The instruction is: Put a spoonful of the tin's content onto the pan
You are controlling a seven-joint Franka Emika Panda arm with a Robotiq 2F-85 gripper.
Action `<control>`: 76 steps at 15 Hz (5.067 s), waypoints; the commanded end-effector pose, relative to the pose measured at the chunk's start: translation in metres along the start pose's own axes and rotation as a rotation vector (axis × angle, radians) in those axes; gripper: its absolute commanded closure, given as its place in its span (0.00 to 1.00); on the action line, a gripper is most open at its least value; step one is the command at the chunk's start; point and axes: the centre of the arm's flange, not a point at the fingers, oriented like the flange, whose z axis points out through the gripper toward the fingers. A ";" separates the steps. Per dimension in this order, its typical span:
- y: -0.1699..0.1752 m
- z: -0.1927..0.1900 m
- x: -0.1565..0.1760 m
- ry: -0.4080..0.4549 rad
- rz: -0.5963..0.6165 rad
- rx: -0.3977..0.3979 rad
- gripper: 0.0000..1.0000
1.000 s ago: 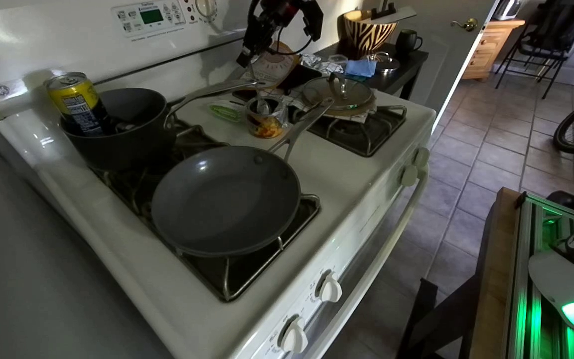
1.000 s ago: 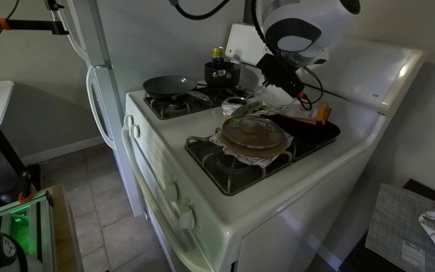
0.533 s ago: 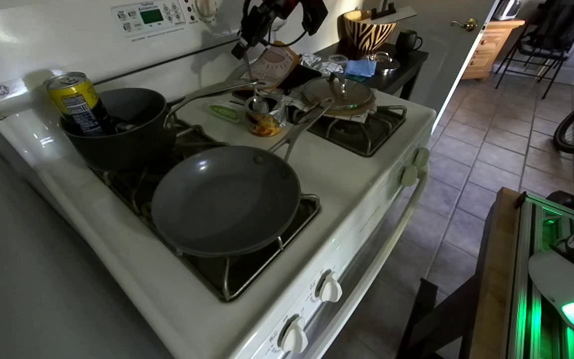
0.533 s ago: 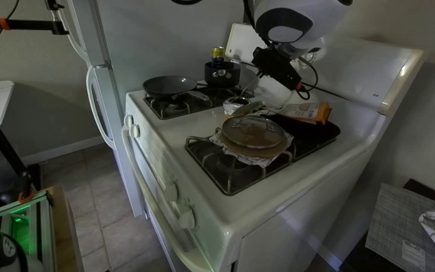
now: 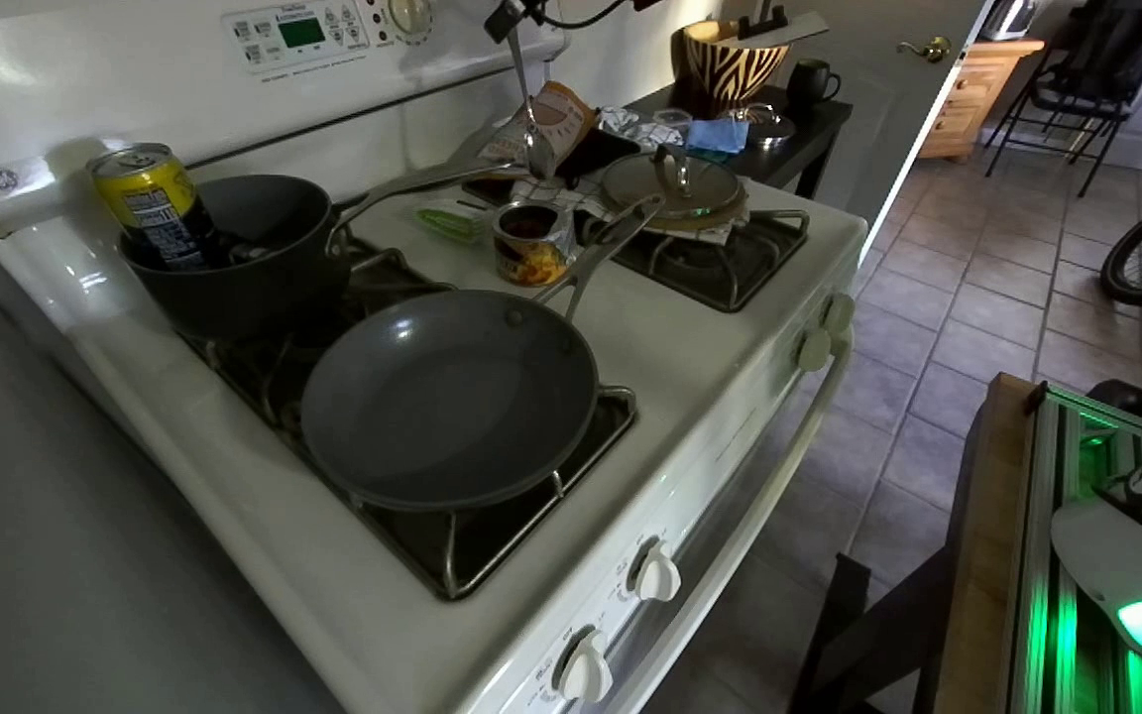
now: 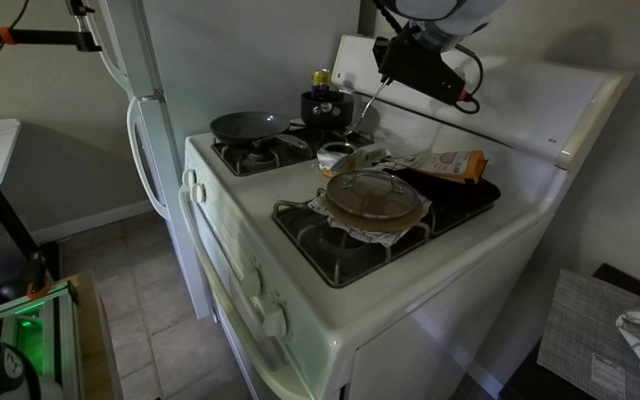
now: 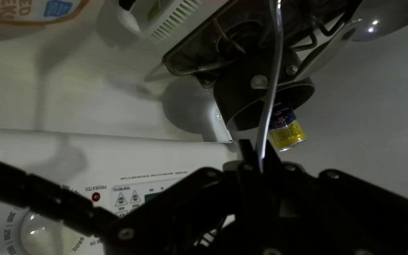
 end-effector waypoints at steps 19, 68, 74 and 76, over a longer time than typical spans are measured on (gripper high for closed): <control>-0.013 0.048 -0.021 -0.048 -0.173 -0.049 0.98; 0.077 0.070 -0.071 0.164 0.576 -0.071 0.98; 0.077 0.070 -0.070 0.189 0.614 -0.034 0.98; 0.078 0.071 -0.072 0.187 0.624 -0.023 0.98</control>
